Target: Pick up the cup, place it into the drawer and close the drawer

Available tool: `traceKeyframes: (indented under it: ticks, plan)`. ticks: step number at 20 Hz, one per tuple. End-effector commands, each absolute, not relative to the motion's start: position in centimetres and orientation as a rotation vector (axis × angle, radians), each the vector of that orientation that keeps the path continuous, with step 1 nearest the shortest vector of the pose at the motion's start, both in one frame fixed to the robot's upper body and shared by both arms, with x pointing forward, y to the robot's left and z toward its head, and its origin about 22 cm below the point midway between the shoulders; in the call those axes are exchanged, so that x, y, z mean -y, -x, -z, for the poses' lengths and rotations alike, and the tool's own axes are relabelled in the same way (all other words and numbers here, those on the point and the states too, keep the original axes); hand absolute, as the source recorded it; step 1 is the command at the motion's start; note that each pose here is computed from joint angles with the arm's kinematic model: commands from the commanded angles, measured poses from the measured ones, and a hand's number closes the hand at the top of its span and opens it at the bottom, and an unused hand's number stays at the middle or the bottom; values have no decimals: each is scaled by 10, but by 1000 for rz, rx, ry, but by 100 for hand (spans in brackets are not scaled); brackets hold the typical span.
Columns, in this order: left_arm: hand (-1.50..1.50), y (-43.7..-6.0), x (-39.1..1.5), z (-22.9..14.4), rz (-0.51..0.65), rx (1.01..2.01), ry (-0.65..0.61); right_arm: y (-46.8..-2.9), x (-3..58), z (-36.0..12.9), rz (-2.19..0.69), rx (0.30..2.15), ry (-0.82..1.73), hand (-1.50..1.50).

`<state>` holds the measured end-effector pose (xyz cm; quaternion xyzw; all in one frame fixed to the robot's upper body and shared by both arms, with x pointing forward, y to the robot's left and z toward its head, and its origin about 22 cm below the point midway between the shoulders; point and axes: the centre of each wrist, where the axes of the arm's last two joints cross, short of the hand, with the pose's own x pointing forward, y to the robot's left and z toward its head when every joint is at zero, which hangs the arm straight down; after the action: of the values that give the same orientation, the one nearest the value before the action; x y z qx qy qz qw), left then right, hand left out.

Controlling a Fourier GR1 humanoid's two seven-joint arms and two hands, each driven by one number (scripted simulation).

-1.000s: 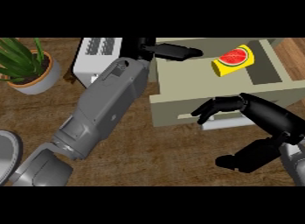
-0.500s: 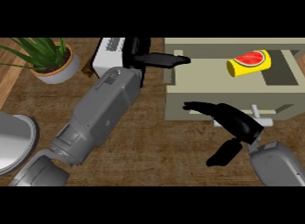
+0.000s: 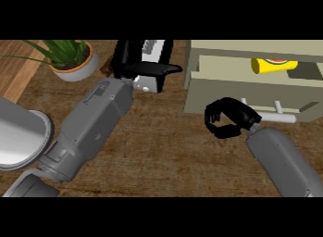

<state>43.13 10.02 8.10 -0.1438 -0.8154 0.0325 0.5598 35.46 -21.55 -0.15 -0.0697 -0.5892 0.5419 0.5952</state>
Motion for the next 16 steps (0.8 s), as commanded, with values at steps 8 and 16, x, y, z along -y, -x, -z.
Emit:
traceKeyframes:
  ticks: [8, 16]
  plan:
    - [-150, -418, -136, -63, -62, 1906, 392, -419, 267, -45, -968, 1573, 294, 150]
    - [-150, -418, -152, -66, -36, 1890, 426, -438, 297, -99, -865, 1593, 364, 150]
